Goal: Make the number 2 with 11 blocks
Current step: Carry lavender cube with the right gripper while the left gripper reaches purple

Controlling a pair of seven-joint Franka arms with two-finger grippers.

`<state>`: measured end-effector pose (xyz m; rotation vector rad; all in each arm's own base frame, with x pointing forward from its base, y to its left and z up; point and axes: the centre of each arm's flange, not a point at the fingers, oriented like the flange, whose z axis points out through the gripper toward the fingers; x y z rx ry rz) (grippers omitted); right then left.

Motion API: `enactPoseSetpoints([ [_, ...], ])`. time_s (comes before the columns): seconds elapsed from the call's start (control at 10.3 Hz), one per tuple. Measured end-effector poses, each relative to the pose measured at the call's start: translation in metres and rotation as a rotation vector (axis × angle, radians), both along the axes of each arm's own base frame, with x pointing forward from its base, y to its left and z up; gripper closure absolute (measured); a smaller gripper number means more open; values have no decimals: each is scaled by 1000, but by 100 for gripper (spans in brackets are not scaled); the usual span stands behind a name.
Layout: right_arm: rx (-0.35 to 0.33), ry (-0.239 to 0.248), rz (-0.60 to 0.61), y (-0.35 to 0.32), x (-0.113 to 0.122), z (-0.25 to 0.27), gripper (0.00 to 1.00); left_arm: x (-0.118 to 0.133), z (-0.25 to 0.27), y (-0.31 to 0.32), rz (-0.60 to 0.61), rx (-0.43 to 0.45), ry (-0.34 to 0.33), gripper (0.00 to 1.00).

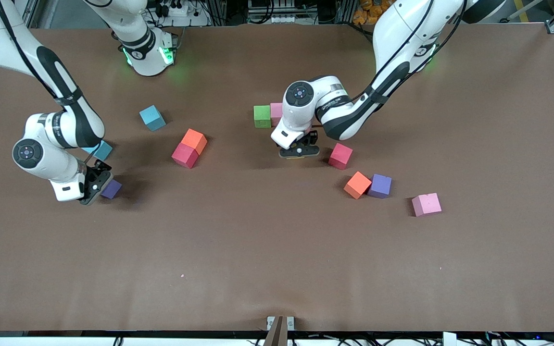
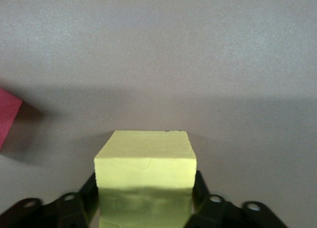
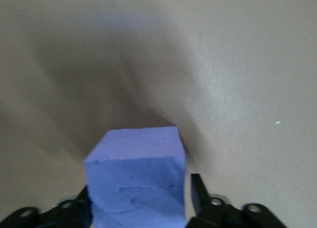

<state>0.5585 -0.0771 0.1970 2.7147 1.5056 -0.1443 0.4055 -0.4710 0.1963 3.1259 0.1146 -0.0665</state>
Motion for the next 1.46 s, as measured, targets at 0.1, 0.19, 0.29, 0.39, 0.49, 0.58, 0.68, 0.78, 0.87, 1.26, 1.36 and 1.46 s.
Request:
enactPoseSetpoints([
  [0.1,1,-6,11,6,3,2,37,1,-1,1,1,0,0,1],
  [0.19,1,-10,19,11,5,4,39,3,0,1,5,-2,-4,0],
  [0.29,1,-13,25,14,6,5,42,6,3,3,8,4,-8,0],
  [0.39,0,-18,29,15,8,7,42,11,9,6,13,13,-15,0],
  [0.49,-5,-33,41,21,11,15,42,17,21,8,21,18,-34,0],
  [0.58,-14,-55,62,32,17,30,42,23,38,10,27,19,-60,0],
  [0.68,-29,-70,97,52,21,49,42,30,55,12,37,18,-88,0],
  [0.78,-42,-79,144,79,22,66,42,40,69,18,56,12,-111,0],
  [0.87,-50,-83,201,112,20,79,42,55,83,28,83,1,-132,0],
  [1.26,-26,-116,427,250,-1,94,42,126,121,102,262,-33,-174,0],
  [1.36,-20,-127,451,283,-10,97,42,145,126,130,313,-32,-182,0],
  [1.46,-14,-135,464,316,-23,98,42,162,129,157,362,-31,-189,0],
])
